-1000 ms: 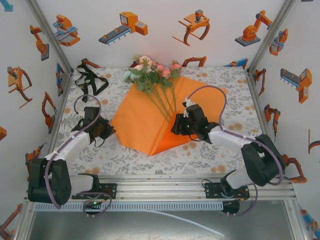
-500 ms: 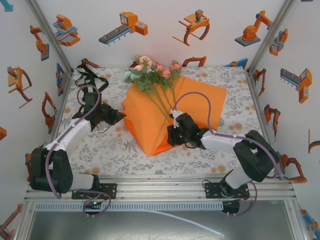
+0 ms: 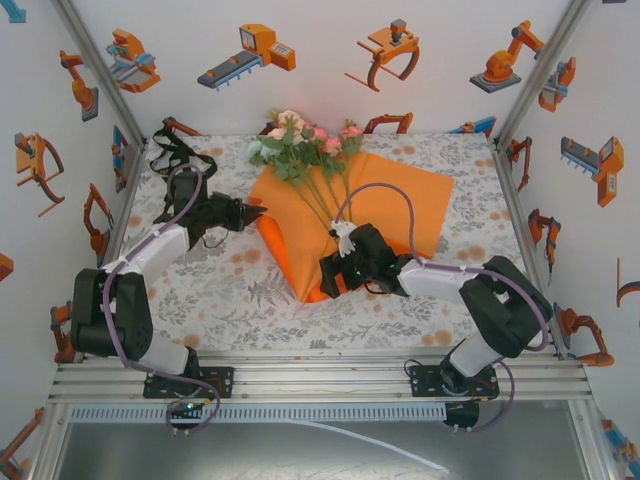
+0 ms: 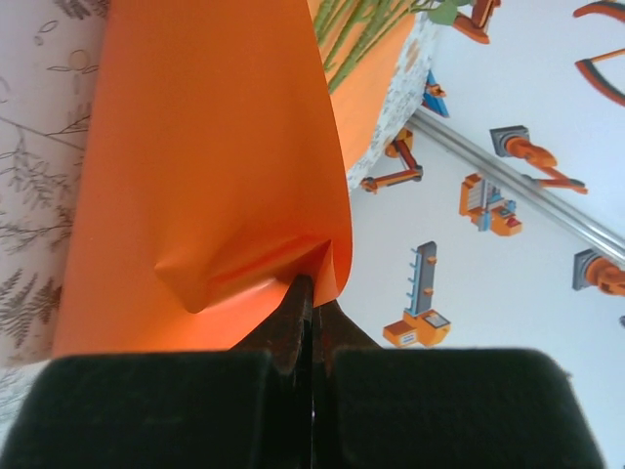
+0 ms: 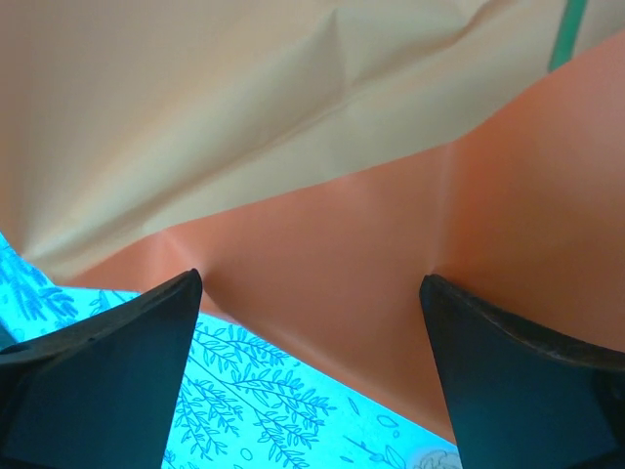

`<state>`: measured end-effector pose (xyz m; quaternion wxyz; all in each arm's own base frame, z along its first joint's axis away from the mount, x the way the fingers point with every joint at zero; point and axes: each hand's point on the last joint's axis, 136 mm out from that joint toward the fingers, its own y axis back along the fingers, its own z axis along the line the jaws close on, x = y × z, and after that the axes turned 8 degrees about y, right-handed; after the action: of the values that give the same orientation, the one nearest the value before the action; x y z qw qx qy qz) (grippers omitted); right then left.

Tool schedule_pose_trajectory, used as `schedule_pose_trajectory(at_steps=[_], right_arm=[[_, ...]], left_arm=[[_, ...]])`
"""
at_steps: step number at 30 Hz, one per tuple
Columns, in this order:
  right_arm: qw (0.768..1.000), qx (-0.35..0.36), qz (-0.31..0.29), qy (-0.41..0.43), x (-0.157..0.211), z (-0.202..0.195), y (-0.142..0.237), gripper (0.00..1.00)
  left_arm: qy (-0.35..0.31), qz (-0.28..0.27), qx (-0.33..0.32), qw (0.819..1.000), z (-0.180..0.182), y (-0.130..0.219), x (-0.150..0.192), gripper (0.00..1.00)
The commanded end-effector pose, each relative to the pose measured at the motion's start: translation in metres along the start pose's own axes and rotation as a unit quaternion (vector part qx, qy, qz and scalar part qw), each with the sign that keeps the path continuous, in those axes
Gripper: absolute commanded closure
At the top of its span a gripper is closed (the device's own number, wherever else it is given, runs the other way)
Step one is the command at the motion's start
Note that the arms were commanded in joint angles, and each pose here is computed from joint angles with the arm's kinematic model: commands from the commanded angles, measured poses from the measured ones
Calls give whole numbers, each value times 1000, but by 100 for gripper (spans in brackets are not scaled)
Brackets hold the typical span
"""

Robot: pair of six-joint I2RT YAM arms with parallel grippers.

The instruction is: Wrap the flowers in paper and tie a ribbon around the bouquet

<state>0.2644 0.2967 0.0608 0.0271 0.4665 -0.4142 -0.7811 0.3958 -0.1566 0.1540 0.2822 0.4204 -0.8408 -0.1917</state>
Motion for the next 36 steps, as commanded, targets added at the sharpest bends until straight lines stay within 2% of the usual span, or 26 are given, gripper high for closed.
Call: schedule_pose_trajectory(at_steps=[1, 4, 5, 6, 9, 19, 23, 26, 32, 36], right_arm=[[998, -54, 33, 22, 21, 17, -7, 13], [995, -83, 46, 35, 27, 24, -11, 10], [994, -93, 52, 39, 28, 27, -12, 3], [993, -100, 56, 43, 30, 29, -13, 1], [992, -103, 51, 50, 28, 30, -13, 1], [997, -16, 32, 67, 11, 7, -11, 1], [996, 34, 30, 81, 7, -6, -11, 1], [995, 64, 21, 73, 2, -12, -12, 4], [995, 78, 18, 66, 5, -16, -15, 21], [996, 70, 16, 57, 8, -14, -17, 34]], left_arm=[[10, 1, 46, 999, -41, 3, 2, 100], [12, -20, 46, 999, -47, 3, -4, 100], [15, -25, 53, 998, -52, 4, -6, 100], [17, -31, 55, 998, -53, 5, -7, 100], [19, -60, 52, 997, -57, 11, -14, 100], [7, -122, 63, 990, -76, 24, -6, 100], [23, -144, 68, 987, -79, 24, -4, 100], [29, -170, 76, 982, -86, 26, -7, 100], [12, -230, 77, 970, -102, 37, -23, 100], [-13, -226, 102, 969, -119, 31, -22, 100]])
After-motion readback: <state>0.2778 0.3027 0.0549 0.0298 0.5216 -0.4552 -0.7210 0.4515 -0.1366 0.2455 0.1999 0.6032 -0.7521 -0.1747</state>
